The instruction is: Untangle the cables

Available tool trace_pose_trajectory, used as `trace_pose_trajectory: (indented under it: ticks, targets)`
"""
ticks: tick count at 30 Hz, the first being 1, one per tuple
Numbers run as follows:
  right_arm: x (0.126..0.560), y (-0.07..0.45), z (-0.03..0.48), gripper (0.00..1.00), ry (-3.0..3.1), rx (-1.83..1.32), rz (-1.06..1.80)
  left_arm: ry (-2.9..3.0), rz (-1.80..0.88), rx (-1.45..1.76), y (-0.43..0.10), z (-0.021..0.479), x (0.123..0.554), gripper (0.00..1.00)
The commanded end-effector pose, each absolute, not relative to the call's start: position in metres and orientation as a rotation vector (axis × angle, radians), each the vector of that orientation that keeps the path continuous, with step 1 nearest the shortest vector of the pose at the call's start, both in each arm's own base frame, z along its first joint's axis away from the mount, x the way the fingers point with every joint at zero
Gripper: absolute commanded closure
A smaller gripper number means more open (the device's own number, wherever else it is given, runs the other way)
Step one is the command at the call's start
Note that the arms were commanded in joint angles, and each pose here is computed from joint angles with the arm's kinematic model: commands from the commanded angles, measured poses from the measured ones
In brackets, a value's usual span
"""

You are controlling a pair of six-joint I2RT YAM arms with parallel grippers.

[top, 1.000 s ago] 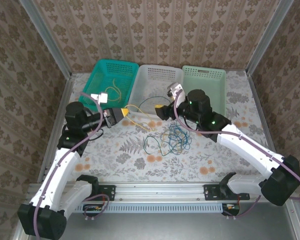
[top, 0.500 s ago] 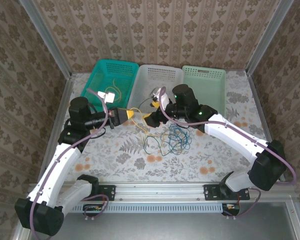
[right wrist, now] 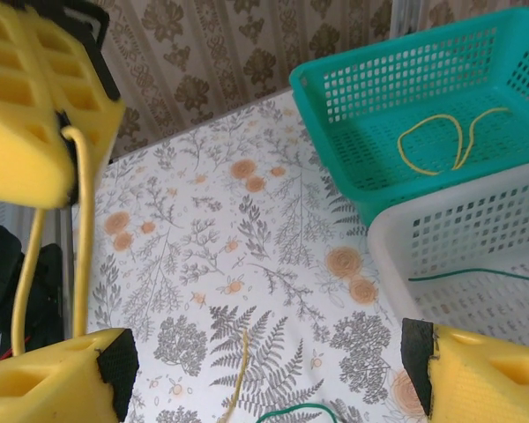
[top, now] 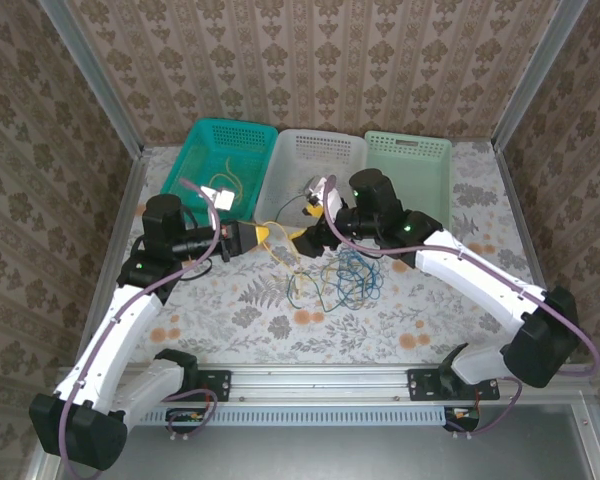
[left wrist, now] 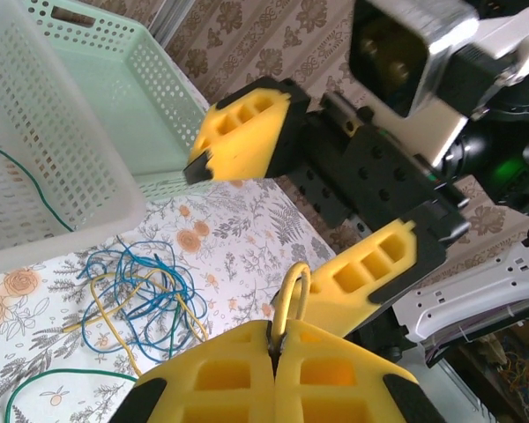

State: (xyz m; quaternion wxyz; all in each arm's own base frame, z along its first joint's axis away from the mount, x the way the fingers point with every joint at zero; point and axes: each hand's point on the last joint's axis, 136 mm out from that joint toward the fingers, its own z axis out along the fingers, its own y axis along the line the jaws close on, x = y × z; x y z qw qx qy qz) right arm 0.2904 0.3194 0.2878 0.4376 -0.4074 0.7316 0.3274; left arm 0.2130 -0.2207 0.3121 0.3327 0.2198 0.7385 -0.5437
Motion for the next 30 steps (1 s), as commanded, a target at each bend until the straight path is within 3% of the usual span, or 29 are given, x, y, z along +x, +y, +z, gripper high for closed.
trace_pose_trajectory:
  ticks: [1, 8, 12, 21, 30]
  targets:
    - [0.296, 0.309, 0.304, 0.18, 1.793, -0.969, 0.746, 1.89, -1.401, 0.626, -0.222, 0.324, 0.21, 1.0]
    - [0.324, 0.288, 0.305, 0.21, 2.051, -0.595, 0.732, 1.917, -1.262, 0.546, -0.212, 0.32, 0.224, 1.0]
    - [0.327, 0.29, 0.31, 0.28, 2.142, -0.268, 0.973, 1.917, -1.159, 0.483, -0.203, 0.316, 0.237, 1.0]
    - [0.329, 0.309, 0.322, 0.27, 2.068, 0.297, 1.522, 1.874, -0.942, 0.505, -0.204, 0.312, 0.248, 1.0]
    - [0.318, 0.35, 0.333, 0.27, 2.07, 0.42, 1.787, 1.823, -0.734, 0.584, -0.209, 0.309, 0.251, 1.0]
